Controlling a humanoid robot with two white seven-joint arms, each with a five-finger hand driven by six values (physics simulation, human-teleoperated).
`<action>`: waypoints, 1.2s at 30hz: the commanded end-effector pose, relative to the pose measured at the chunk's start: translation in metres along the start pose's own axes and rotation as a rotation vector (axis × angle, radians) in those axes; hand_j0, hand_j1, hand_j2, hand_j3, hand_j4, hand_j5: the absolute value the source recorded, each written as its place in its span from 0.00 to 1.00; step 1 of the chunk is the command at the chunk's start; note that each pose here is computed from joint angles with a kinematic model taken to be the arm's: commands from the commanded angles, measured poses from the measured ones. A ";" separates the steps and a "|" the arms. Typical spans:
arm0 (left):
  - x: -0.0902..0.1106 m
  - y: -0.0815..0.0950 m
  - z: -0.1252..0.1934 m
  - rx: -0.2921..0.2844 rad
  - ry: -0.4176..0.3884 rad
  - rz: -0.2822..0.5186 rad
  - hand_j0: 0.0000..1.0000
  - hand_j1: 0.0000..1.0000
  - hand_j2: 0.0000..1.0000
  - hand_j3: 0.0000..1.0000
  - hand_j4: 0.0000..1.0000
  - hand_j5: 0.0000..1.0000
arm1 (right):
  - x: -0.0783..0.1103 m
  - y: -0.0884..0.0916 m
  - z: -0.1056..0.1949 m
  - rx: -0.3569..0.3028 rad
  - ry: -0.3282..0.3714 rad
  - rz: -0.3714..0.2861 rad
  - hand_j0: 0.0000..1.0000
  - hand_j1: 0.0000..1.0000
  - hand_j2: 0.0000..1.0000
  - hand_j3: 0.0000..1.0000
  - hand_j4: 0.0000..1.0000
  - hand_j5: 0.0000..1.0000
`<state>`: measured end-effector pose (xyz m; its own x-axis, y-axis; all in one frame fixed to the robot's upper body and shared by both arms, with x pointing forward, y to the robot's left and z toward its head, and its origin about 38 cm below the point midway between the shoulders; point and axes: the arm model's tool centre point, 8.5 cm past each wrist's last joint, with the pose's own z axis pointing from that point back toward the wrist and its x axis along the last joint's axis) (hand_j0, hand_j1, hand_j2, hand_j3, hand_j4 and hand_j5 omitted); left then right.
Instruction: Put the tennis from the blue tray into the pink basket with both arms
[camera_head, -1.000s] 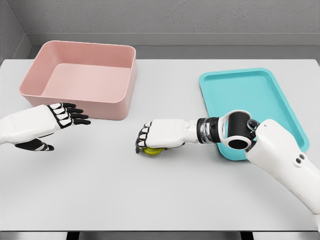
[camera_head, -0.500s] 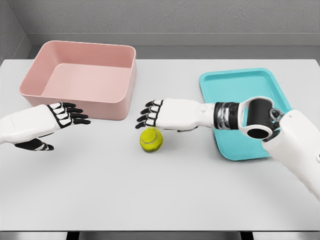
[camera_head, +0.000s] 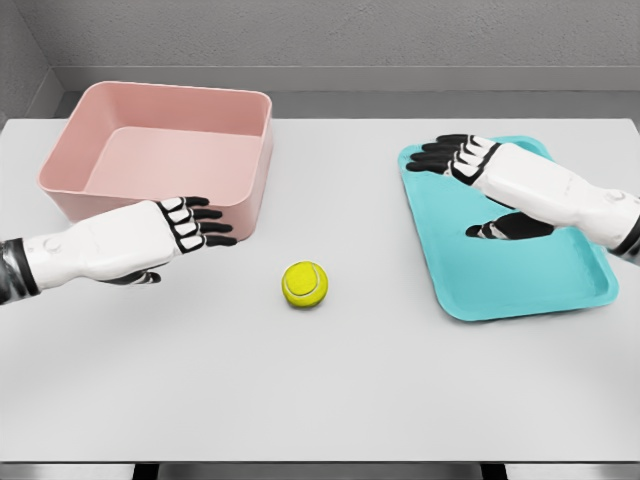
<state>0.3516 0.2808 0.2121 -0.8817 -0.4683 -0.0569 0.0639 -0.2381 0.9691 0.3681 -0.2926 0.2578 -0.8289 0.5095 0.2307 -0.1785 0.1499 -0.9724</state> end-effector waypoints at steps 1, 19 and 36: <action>0.020 -0.022 -0.020 -0.031 -0.066 0.033 1.00 1.00 1.00 1.00 1.00 1.00 | -0.002 -0.015 0.009 -0.054 0.011 0.001 1.00 1.00 1.00 1.00 1.00 1.00; 0.042 0.001 -0.135 -0.069 -0.313 -0.039 1.00 1.00 1.00 1.00 1.00 1.00 | -0.019 0.025 0.057 -0.034 0.155 -0.106 1.00 1.00 1.00 1.00 1.00 1.00; 0.028 -0.007 -0.140 -0.094 -0.301 0.044 1.00 1.00 1.00 1.00 1.00 1.00 | -0.022 0.028 0.059 -0.031 0.166 -0.116 1.00 1.00 1.00 1.00 1.00 1.00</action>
<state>0.3898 0.1475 0.1718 -0.9779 -0.1994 0.0629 0.1237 -0.3094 0.9429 0.3498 -0.3493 0.2232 -0.7053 0.6220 0.3401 -0.2476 0.2334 -0.9403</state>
